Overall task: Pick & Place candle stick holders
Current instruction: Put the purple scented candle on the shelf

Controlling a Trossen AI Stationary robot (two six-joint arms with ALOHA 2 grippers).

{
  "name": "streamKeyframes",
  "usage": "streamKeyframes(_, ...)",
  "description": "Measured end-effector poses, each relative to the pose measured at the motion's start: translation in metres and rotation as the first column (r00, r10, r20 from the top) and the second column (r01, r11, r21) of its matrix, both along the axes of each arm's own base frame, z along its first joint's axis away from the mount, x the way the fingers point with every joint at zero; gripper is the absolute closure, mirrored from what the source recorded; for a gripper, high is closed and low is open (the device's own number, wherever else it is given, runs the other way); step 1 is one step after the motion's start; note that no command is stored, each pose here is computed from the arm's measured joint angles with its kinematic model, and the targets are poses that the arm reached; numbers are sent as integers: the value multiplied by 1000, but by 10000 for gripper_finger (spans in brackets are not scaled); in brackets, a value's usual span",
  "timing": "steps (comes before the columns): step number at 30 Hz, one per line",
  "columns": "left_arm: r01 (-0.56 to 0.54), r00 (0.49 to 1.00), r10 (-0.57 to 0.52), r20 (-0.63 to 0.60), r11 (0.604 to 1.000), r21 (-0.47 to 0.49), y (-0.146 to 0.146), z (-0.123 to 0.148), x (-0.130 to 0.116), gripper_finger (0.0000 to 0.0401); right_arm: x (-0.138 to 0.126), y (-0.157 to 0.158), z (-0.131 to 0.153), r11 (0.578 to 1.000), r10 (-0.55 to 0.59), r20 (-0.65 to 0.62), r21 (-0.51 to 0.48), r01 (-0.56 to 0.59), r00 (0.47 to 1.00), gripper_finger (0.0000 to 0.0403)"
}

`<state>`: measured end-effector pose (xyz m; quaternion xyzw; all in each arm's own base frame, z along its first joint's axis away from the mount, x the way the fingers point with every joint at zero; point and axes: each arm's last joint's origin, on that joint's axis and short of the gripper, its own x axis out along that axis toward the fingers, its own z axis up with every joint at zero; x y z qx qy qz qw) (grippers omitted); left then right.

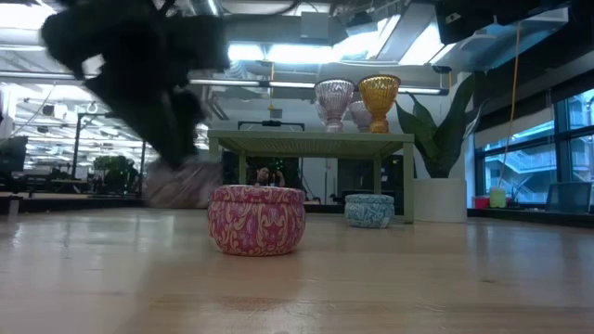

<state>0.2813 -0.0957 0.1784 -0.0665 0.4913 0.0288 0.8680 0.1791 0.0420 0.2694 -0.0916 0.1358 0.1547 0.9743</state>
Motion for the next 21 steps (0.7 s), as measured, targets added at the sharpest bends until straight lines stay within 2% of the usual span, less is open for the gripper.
streamKeyframes(4,27,999,-29,28,997,71,3,27,13,109,0,0,0,1000,0,0,0,0,1000,395)
streamKeyframes(8,16,1000,-13,-18,986,164,19,56,22,108,0,0,0,1000,0,0,0,0,1000,395)
streamKeyframes(14,-73,994,90,-68,973,219,64,96,30,99,0,0,0,1000,0,0,0,0,1000,395)
streamKeyframes(21,-124,991,130,-6,952,281,119,136,37,97,0,0,0,1000,0,0,0,0,1000,395)
